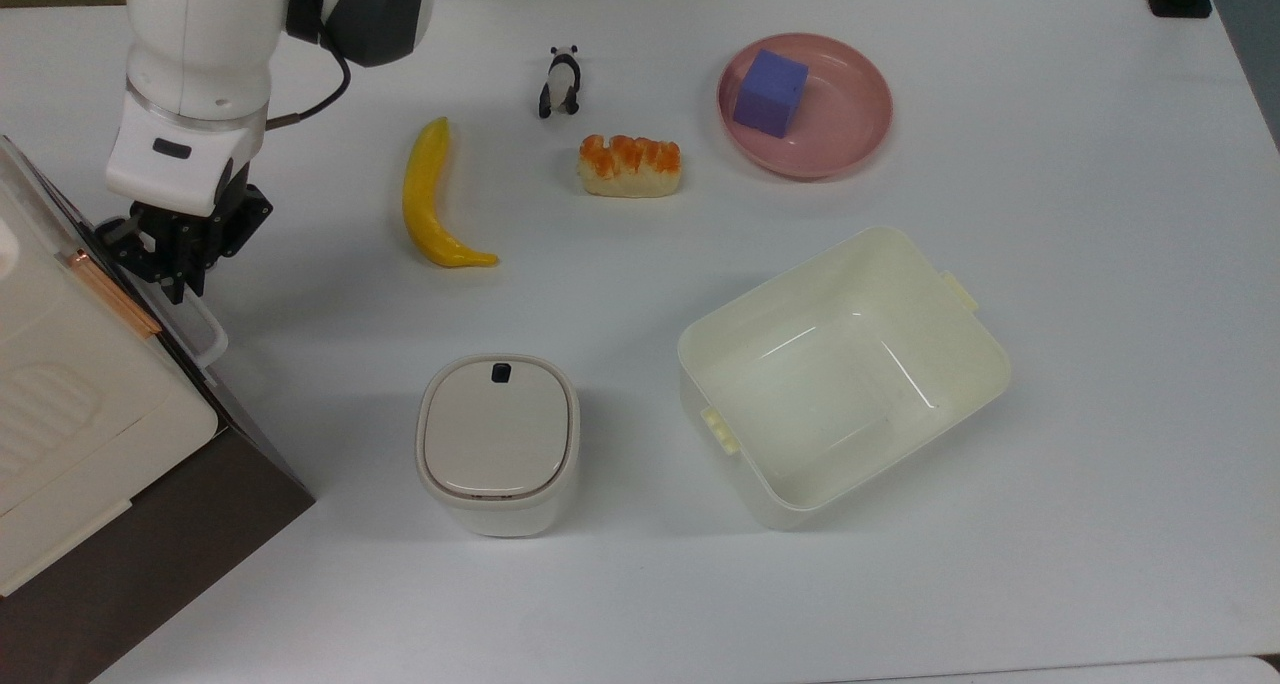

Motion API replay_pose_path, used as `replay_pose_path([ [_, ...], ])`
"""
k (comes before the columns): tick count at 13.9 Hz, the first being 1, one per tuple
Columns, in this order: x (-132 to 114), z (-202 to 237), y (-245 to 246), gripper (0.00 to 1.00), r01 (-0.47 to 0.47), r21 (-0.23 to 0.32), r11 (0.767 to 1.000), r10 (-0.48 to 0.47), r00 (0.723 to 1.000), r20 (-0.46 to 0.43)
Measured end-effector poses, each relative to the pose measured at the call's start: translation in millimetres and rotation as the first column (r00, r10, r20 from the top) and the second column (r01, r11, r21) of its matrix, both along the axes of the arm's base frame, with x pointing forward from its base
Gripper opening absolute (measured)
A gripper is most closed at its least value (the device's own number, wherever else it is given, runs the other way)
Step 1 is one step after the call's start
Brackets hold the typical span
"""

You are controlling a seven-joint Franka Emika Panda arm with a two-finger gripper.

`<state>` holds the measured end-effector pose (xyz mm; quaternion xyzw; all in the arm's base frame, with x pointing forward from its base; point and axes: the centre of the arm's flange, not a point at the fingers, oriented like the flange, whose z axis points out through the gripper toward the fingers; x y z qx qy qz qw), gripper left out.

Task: Slide open the drawer
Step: 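Pull the handle outward to slide the brown drawer open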

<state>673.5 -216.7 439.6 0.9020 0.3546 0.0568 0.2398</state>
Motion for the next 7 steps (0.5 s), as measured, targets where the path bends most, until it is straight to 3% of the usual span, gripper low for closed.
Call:
replay_pose_path([
  [7, -22, 1, 21, 0.12, -0.013, 0.014, 1.0, 0.014, 1.0, -0.026],
])
